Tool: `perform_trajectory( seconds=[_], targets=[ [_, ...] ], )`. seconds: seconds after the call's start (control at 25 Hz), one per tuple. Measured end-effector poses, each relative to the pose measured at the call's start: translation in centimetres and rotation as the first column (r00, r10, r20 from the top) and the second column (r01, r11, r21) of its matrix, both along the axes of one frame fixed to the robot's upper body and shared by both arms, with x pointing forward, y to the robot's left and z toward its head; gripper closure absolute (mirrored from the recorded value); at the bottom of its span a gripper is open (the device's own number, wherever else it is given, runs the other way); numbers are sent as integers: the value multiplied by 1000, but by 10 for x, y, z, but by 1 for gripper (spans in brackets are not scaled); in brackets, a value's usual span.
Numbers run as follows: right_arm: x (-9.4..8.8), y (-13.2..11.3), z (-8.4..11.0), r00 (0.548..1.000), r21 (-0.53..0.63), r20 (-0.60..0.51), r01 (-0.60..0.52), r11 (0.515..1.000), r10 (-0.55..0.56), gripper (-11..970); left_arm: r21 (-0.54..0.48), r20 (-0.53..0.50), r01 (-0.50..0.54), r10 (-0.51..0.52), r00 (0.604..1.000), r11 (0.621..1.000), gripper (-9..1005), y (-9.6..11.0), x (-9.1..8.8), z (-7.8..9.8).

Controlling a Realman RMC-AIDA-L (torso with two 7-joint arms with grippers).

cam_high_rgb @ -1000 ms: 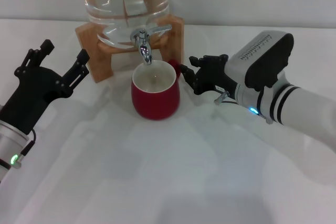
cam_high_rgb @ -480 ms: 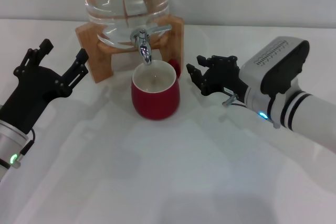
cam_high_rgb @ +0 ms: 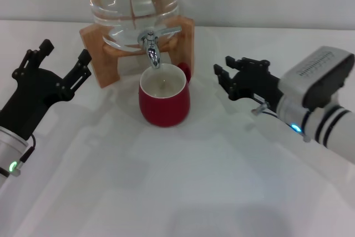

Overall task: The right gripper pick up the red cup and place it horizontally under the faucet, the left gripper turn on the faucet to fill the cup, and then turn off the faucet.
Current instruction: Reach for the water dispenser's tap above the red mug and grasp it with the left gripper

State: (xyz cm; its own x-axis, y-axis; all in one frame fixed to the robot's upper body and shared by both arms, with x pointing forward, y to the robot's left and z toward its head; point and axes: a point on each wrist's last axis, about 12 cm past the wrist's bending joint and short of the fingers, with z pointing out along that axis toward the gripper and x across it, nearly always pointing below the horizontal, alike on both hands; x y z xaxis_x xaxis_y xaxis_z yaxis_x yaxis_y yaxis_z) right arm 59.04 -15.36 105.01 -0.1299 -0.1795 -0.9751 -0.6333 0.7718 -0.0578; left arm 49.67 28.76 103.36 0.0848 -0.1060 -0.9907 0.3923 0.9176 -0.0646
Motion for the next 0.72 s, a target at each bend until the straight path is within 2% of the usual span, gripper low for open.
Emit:
perform_trajectory(
  seconds=[0.56, 0.72],
  targets=[
    [-34, -64, -13, 979, 139, 117, 152, 979, -169, 632, -1, 26, -5, 5, 1000, 1000, 121, 1, 6, 6],
    [-38, -77, -14, 967, 151, 131, 198, 968, -219, 627, 1, 34, 4, -4, 999, 1000, 121, -1, 9, 8]
  ],
)
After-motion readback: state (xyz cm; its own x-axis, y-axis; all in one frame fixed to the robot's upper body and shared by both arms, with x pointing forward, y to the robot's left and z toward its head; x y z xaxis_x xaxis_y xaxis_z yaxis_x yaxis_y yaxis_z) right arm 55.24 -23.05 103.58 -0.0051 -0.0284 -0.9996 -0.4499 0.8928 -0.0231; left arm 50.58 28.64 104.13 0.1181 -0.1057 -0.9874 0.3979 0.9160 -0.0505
